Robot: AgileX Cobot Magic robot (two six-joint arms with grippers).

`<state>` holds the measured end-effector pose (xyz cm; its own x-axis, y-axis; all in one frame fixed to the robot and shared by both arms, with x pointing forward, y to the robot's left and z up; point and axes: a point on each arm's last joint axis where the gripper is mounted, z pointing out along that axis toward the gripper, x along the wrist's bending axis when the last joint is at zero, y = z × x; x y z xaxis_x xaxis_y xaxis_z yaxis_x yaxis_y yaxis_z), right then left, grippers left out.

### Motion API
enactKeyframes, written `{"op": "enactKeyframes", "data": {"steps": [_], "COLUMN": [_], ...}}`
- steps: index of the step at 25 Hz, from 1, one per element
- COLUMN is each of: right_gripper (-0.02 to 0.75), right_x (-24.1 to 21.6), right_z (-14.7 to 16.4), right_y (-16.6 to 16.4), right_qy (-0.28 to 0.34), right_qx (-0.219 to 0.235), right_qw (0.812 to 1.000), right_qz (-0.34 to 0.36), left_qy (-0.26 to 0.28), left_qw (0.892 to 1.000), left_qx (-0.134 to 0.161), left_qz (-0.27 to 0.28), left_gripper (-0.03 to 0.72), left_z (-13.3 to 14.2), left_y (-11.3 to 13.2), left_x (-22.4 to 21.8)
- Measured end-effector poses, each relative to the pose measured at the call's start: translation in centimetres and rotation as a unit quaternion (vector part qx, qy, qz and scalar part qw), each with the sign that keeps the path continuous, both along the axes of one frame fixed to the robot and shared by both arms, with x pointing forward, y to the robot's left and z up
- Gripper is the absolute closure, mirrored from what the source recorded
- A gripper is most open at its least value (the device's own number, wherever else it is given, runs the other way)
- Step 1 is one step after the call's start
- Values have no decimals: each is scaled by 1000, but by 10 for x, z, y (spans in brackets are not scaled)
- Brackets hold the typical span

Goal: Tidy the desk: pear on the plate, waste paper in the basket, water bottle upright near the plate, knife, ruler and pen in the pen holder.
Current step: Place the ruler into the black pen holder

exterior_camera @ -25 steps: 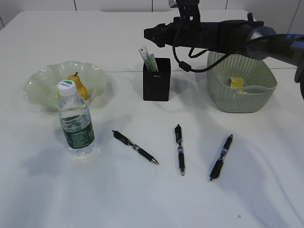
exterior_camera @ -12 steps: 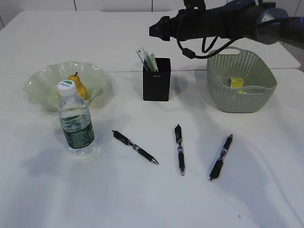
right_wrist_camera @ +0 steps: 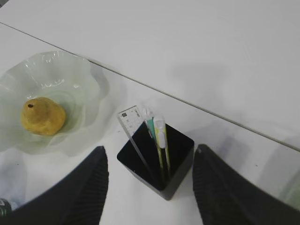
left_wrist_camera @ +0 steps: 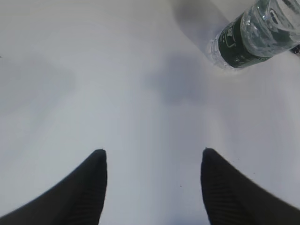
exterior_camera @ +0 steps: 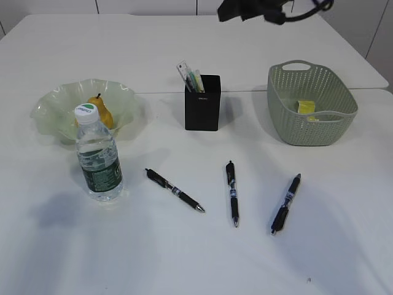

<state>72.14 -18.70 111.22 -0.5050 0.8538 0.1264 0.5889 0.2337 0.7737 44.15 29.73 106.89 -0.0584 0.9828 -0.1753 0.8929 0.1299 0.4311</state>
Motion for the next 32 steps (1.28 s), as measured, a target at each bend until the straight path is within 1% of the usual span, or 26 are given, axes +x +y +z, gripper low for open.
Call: {"op": "enactKeyframes", "data": {"steps": [4, 7, 10, 13, 16, 19, 23, 25, 28, 32], "right_gripper": [326, 342, 345, 345, 350, 376, 394, 394, 395, 395], "right_x": [-36, -62, -85, -103, -118, -133, -146, -149, -144, -128], "right_z": [48, 72, 87, 93, 90, 85, 74, 68, 53, 20], "right_y": [-14, -23, -30, -33, -34, -32, -11, 5, 25, 40], "right_qy": [15, 41, 65, 77, 91, 105, 125, 127, 139, 183], "right_qx": [-31, -48, -54, -53, -66, -88, -100, -120, -143, -149], "right_qw": [999, 996, 993, 991, 989, 985, 983, 981, 975, 966], "right_qz": [-37, -64, -85, -92, -97, -103, -91, -85, -99, -104], "left_qy": [1, 4, 7, 11, 12, 14, 26, 31, 42, 60], "left_qw": [1000, 1000, 1000, 1000, 1000, 1000, 1000, 999, 999, 998], "left_qx": [0, 0, -1, -1, -3, -7, -10, -10, -11, -17], "left_qz": [0, -1, -1, -2, -2, -2, -4, -5, -7, -10], "left_gripper": [241, 241, 241, 241, 241, 241, 241, 241, 241, 244], "left_z": [0, 0, -1, -1, -1, -1, -2, -2, -3, -4], "left_y": [0, 0, 0, 0, -1, -1, -2, -2, -2, -3], "left_x": [0, -1, -1, -2, -2, -2, -4, -5, -7, -10]}}
